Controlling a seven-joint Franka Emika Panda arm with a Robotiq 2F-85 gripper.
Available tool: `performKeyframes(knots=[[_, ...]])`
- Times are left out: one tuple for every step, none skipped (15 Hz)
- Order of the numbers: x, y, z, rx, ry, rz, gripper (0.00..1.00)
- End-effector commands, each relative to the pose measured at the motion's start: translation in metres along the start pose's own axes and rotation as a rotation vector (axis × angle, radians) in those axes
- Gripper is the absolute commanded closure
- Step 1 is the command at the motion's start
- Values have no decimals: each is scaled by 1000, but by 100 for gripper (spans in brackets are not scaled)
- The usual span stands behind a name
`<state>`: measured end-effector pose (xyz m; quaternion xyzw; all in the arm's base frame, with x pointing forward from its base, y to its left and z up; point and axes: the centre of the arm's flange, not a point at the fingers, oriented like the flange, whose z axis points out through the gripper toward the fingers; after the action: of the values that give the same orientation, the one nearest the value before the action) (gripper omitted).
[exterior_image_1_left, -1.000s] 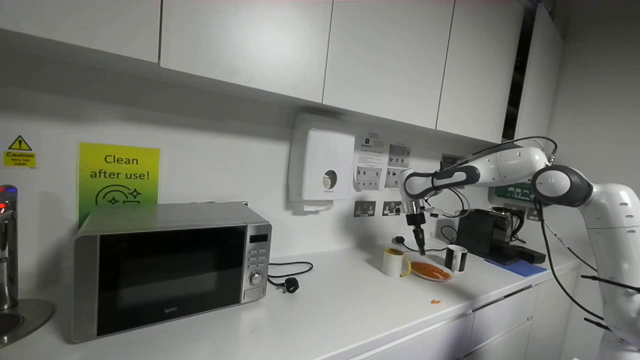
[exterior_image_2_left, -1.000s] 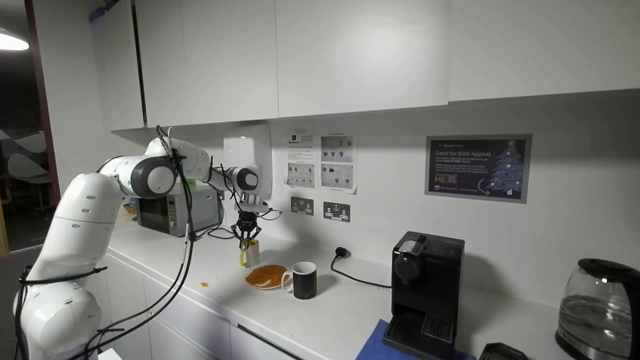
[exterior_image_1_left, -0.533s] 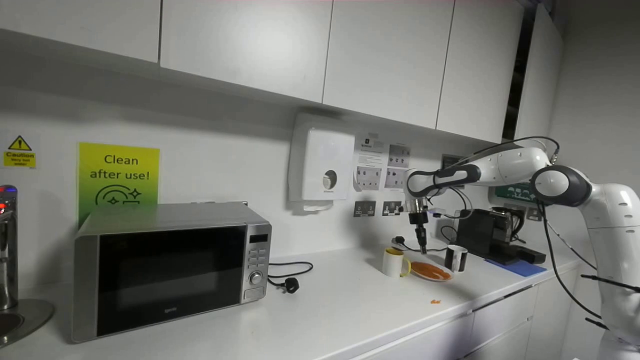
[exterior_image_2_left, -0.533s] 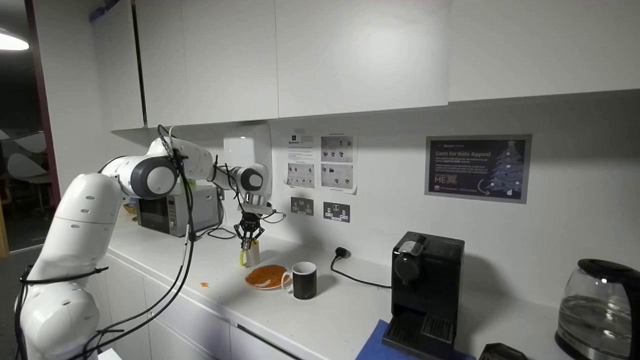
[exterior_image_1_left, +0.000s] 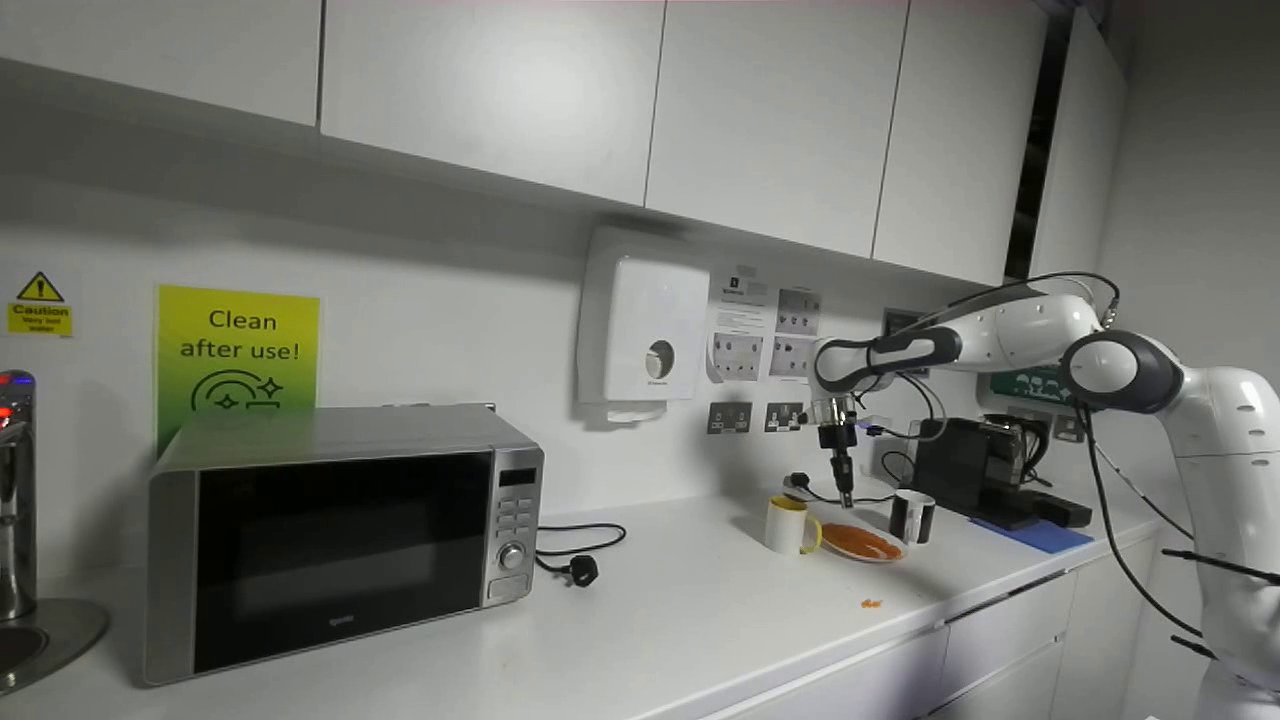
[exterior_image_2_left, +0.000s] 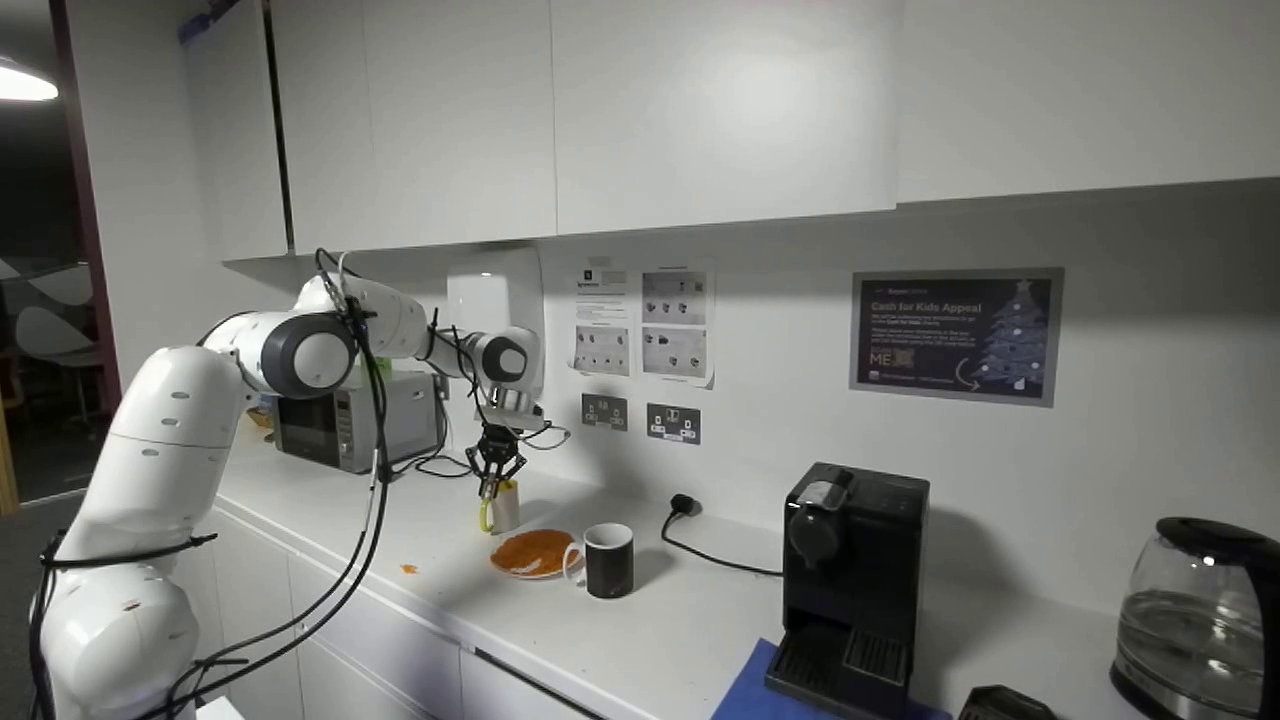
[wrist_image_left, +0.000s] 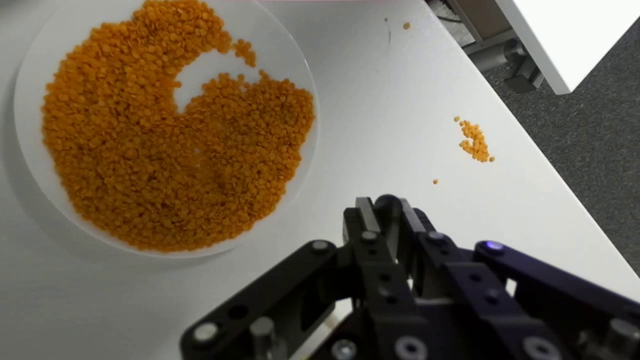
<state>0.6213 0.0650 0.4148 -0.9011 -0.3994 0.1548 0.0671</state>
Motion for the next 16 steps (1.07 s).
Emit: performKeyframes(knots=[[-3, 6, -15, 58, 10, -30, 97], [-4, 6, -15, 67, 13, -32, 97], [-4, 6, -16, 73, 15, -33, 97], [-4, 7, -17, 78, 21, -32, 97], [-4, 8, -18, 86, 24, -33, 97], [-5, 8, -19, 91, 27, -34, 97], [-5, 9, -19, 97, 29, -36, 97], [-5, 10, -19, 103, 33, -38, 97], [-5, 11, -20, 109, 37, -40, 97], [-5, 12, -20, 114, 42, -43, 97], [-4, 13, -20, 120, 48, -47, 97], [-2, 14, -20, 123, 52, -51, 97], [-1, 15, -19, 127, 57, -56, 97], [1, 16, -18, 132, 60, -60, 97], [2, 17, -18, 137, 66, -65, 97], [4, 18, -18, 142, 71, -68, 97]])
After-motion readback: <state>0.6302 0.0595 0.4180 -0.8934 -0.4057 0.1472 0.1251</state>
